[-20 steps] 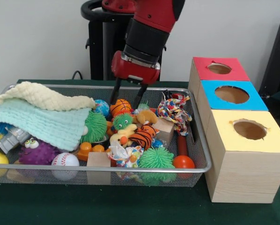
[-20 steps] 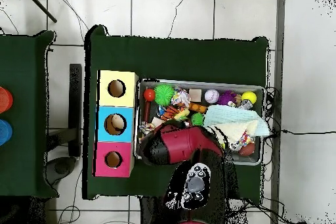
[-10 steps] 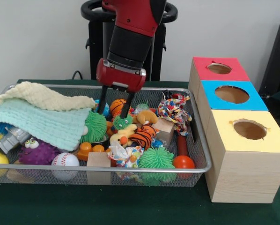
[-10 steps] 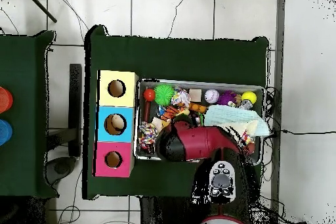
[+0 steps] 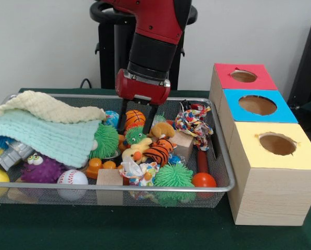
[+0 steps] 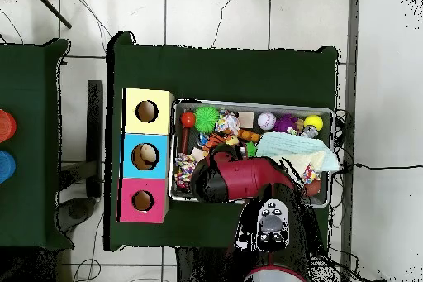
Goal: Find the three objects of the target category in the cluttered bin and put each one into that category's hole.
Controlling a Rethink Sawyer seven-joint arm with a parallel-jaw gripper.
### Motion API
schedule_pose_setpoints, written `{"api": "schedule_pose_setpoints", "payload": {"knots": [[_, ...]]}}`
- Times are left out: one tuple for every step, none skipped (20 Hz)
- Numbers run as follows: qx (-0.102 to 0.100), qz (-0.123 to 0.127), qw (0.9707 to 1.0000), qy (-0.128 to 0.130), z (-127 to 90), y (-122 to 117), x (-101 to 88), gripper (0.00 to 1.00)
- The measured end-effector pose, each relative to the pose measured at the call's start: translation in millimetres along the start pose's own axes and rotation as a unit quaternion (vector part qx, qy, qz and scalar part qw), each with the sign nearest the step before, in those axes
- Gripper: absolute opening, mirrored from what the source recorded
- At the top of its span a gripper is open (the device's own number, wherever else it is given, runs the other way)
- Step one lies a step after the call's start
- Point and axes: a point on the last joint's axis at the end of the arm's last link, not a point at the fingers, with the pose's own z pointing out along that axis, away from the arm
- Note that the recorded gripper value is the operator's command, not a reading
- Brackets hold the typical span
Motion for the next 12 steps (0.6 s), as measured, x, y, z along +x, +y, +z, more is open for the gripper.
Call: {"api": "schedule_pose_setpoints", "payload": {"knots": [[0.001, -0.002, 1.0000, 0.000, -1.8, 3.1, -0.6, 1.00], [0.002, -0.002, 1.0000, 0.001, -2.9, 5.0, -1.1, 1.00], [0.002, -0.001, 1.0000, 0.002, -3.7, 6.3, -1.5, 1.00], [0.002, 0.000, 1.0000, 0.003, -4.4, 7.5, -1.9, 1.00], [0.002, 0.004, 1.0000, 0.007, -6.5, 10.2, -2.8, 1.00], [0.002, 0.005, 1.0000, 0.008, -7.3, 10.9, -3.1, 1.00], [0.003, 0.006, 0.9999, 0.009, -8.3, 11.7, -3.4, 1.00], [0.003, 0.007, 0.9999, 0.010, -9.2, 12.4, -3.6, 1.00], [0.004, 0.010, 0.9999, 0.013, -11.4, 13.6, -4.1, 1.00], [0.005, 0.011, 0.9998, 0.013, -12.6, 13.9, -4.4, 1.00], [0.006, 0.013, 0.9998, 0.014, -13.8, 14.2, -4.7, 1.00], [0.006, 0.014, 0.9998, 0.014, -15.0, 14.2, -5.0, 1.00]]}}
